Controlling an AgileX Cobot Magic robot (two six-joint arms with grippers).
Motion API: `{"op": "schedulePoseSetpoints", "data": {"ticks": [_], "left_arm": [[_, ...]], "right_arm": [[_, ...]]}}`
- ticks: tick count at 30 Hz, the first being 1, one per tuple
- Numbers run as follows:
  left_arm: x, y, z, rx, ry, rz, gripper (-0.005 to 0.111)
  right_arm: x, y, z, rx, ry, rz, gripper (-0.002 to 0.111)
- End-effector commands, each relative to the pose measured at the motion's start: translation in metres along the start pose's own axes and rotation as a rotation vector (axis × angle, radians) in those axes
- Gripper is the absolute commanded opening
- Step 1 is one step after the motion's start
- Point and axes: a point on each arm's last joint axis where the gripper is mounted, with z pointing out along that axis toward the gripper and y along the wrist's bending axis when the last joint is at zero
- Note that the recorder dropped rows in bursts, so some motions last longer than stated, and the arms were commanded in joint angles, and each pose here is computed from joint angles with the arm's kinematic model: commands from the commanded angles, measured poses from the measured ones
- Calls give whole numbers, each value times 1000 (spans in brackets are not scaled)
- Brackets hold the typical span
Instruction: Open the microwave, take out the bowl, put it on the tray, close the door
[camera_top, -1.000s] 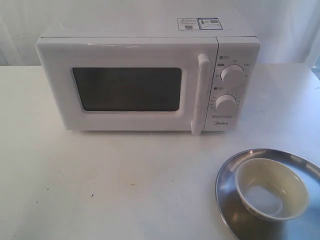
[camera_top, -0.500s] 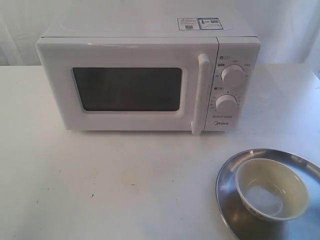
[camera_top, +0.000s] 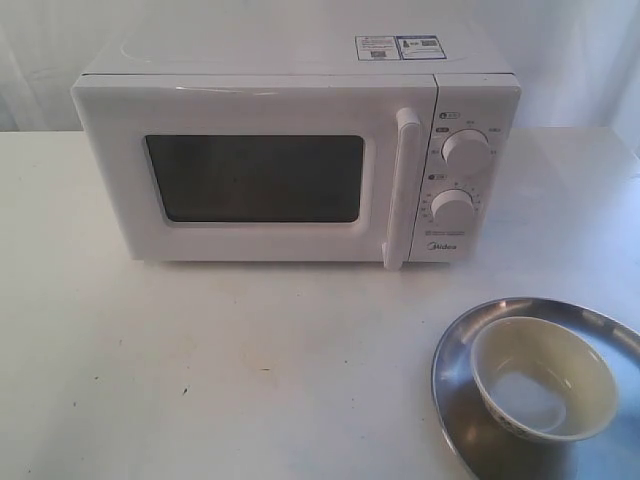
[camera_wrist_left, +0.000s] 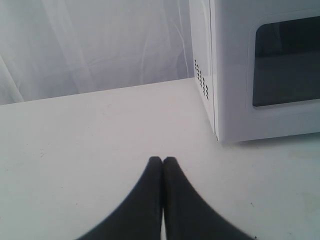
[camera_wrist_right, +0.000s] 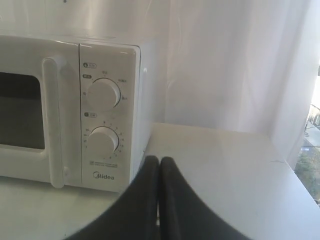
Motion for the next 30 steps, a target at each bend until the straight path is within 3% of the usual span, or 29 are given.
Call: {"op": "schedulePoseSetpoints", "data": {"ticks": [1,30], "left_arm": [[-1,0,0,2,-4,-4,0],[-1,0,0,2,-4,-4,0]], "right_arm": [[-2,-1,-1,13,-38,19,0],[8,0,-1,5,71,41,0]]}}
